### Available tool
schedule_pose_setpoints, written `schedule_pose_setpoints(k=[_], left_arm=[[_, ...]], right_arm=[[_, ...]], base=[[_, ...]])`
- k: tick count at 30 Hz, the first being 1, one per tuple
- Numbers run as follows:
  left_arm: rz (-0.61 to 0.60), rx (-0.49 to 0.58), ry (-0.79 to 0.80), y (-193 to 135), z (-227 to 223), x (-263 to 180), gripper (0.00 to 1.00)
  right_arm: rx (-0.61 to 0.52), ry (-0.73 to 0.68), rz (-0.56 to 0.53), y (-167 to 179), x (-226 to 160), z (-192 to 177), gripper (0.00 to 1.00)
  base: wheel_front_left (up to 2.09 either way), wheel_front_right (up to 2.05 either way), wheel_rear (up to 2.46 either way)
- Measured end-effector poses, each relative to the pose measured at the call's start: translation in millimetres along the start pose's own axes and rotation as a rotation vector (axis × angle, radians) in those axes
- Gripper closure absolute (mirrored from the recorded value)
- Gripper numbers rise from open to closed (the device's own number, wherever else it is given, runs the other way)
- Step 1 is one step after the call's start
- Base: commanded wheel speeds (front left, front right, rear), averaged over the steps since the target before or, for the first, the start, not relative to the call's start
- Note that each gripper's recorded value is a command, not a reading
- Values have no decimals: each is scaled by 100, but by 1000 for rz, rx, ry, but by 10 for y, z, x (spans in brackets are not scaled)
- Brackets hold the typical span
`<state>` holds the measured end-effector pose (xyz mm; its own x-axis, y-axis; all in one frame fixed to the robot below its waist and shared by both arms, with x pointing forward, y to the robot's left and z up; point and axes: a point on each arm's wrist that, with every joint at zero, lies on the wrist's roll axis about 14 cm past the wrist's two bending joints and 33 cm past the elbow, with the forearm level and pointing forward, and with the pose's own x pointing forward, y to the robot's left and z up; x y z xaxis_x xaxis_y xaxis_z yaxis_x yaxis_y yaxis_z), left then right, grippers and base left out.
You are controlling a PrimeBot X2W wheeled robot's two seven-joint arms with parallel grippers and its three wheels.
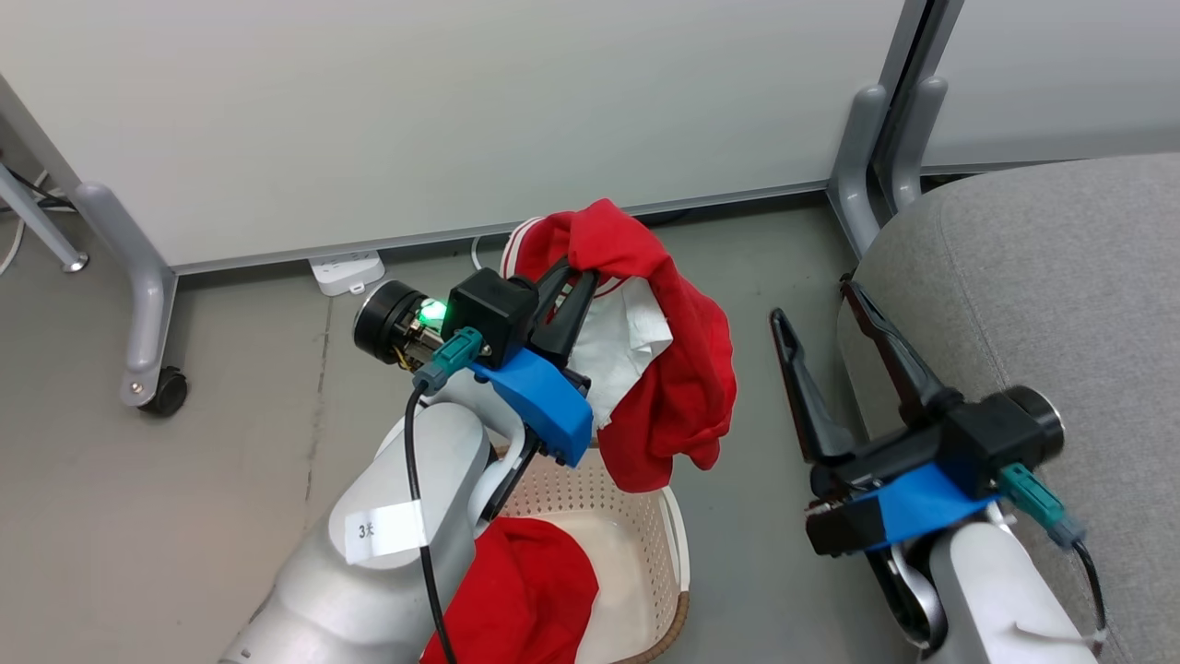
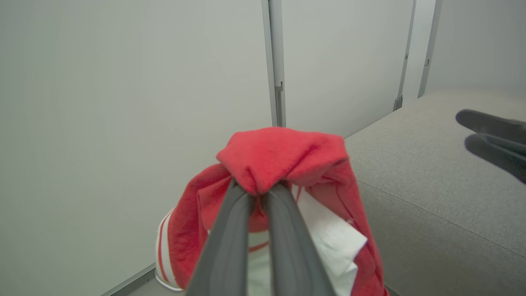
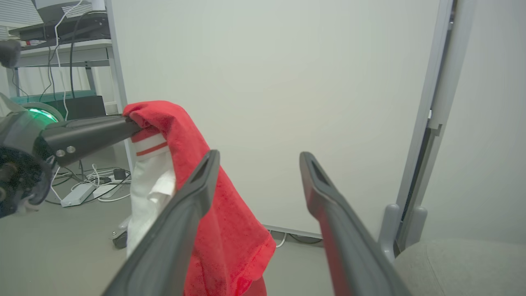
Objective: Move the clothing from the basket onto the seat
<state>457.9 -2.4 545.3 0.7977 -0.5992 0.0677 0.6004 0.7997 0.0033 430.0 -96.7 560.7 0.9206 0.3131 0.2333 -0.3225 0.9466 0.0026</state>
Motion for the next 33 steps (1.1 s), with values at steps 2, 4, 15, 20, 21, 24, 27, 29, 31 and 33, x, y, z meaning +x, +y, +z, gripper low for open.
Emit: schedule_pose_setpoints(k=[2,4,15,20,21,24,27,29,31,33], left_arm=[[2,-3,4,12,-21,7,100],[2,-3,4,28,-29,22,100],[-11,-4,15,75,-112,107,100],[-13,-4,20,103,-156,135,100],[-13,-5,23,107,-169,136,100],[-14,-6,25,114,-189,140,100],[-18,-4,23,115,-184,151,100],[-22,-2,19,109,-170,160,100],[-27,-4,17,93,-163,160,100],[-31,-6,14,74,-153,160,100]], right_arm=[[-5,-11,33,79,86,28,0],[-9,-16,66,161,165,34,0],[-46,50,200,462,504,-235,0],[-56,111,224,499,614,-454,0],[-57,126,229,511,623,-503,0],[-61,171,252,573,631,-651,0],[-64,207,265,605,632,-768,0],[-64,225,267,609,636,-819,0],[-58,244,264,605,626,-872,96],[-58,253,267,614,619,-894,100]], base=[[0,0,0],[0,0,0],[0,0,0],[0,0,0],[0,0,0],[0,0,0],[0,0,0],[0,0,0],[0,0,0],[0,0,0]])
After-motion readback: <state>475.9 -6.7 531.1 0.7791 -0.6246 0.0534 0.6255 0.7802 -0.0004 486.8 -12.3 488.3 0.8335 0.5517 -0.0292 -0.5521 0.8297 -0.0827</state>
